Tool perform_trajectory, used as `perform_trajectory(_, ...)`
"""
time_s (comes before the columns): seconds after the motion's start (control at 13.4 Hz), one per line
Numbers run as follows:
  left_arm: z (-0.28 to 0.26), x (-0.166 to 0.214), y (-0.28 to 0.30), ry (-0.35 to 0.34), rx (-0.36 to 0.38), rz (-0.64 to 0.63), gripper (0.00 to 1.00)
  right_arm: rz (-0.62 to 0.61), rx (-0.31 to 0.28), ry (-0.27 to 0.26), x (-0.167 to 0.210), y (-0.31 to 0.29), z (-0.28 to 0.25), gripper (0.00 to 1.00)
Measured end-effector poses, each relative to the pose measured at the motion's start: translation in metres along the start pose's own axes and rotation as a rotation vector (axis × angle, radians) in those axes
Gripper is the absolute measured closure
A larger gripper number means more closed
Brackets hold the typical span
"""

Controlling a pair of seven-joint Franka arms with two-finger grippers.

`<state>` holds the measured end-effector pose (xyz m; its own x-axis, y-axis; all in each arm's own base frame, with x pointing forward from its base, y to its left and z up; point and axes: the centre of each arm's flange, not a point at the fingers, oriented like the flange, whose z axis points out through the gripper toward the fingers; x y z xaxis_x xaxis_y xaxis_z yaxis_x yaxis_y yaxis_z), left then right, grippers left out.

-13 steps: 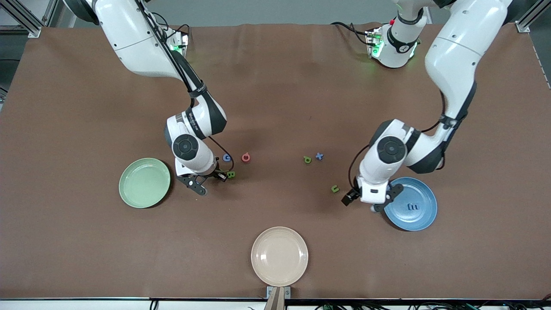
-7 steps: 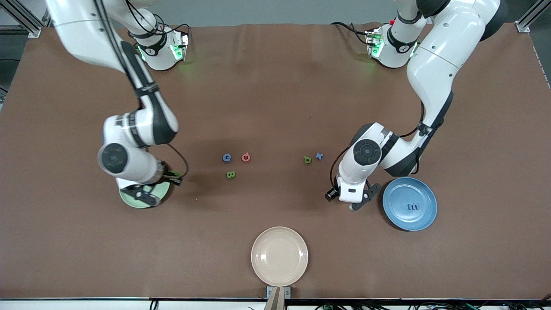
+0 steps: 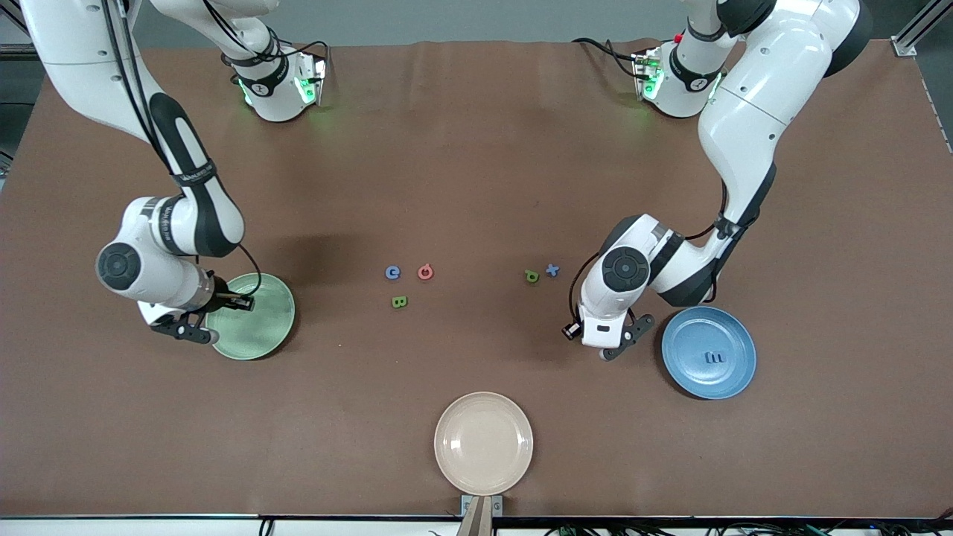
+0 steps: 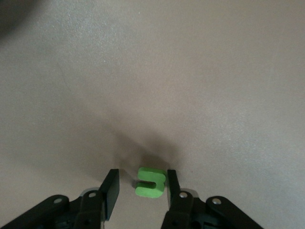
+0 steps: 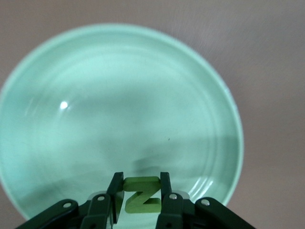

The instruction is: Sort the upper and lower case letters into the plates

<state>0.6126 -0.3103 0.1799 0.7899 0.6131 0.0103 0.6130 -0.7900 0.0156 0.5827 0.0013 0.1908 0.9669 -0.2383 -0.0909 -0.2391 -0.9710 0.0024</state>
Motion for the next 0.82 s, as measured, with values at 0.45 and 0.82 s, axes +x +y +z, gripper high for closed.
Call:
perform_trajectory(0.45,0.002,0.0,0.001,-0.003,0.001,-0.001,0.67,-0.014,0.004,-0.006,0.004,-0.009,-0.012,0.26)
perform_trajectory(0.82,-0.014,0.031,-0.004,0.021,-0.004,-0.033,0.73,0.1,-0.004,-0.067,0.003,-0.067,-0.079,0.0)
